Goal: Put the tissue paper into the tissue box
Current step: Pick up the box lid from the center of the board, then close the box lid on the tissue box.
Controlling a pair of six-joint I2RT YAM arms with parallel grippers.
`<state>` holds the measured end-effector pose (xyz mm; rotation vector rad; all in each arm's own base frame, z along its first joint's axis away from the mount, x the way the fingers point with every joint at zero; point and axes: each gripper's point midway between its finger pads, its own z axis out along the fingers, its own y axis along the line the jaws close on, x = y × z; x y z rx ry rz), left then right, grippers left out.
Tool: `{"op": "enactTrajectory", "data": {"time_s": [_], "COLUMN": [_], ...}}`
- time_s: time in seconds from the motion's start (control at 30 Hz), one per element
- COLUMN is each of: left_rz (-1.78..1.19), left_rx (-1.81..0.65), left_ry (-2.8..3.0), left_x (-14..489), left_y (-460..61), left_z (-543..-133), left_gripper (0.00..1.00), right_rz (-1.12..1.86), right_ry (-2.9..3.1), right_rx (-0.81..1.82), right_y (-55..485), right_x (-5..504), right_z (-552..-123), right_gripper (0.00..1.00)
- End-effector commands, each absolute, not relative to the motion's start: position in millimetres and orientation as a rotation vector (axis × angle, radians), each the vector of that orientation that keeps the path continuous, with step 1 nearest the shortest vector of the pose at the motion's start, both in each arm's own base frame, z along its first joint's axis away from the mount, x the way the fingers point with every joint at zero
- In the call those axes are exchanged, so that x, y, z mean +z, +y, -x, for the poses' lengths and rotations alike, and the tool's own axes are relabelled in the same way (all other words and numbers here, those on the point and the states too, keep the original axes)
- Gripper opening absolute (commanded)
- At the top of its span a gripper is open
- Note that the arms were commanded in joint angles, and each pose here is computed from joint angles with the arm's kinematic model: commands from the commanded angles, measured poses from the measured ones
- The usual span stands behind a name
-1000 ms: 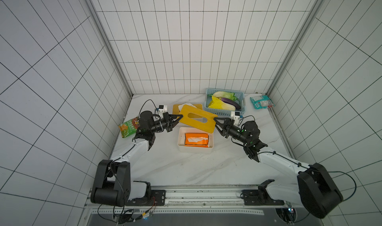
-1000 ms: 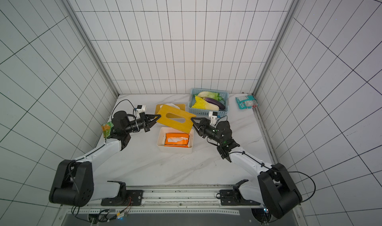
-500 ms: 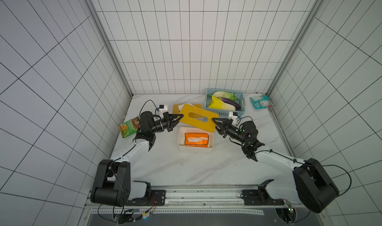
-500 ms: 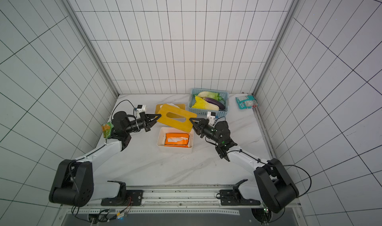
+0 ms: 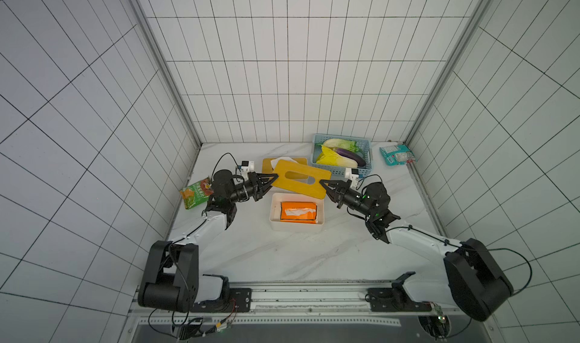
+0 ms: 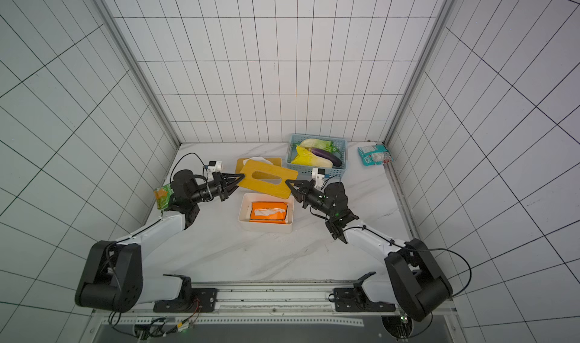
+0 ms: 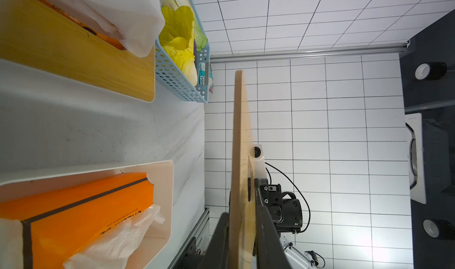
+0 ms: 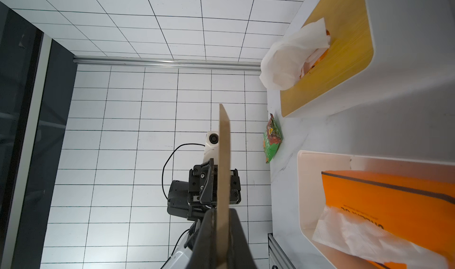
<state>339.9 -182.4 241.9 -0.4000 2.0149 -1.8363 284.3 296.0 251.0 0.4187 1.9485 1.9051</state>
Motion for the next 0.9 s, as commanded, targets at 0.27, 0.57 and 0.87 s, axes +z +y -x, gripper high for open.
{"op": "enactTrajectory", "data": {"time_s": [0.27, 0.57, 0.87], "left_rz": [0.237, 0.197, 0.215], "left_rx": [-1.5, -1.243, -1.191], "left_ry": [2.115, 2.194, 2.245], "left_x": [241.5, 230.9, 215.3], "left_y": [-160.0, -141.7, -137.9], "left_z": [-333.3, -323.6, -321.5], "left_gripper": [0.6, 0.83, 0.93], "right_rz": [-0.137, -0.058, -0.087], "right_ry": [2.155, 2.246, 2.284], "right_rx": [1.927, 1.946, 1.909], "right_y": [306.1, 303.1, 292.5], "right_x": [232.9, 206.7, 185.7], "right_z": [-262.4, -253.7, -258.2], "right_gripper": [0.0, 0.0, 0.0]}}
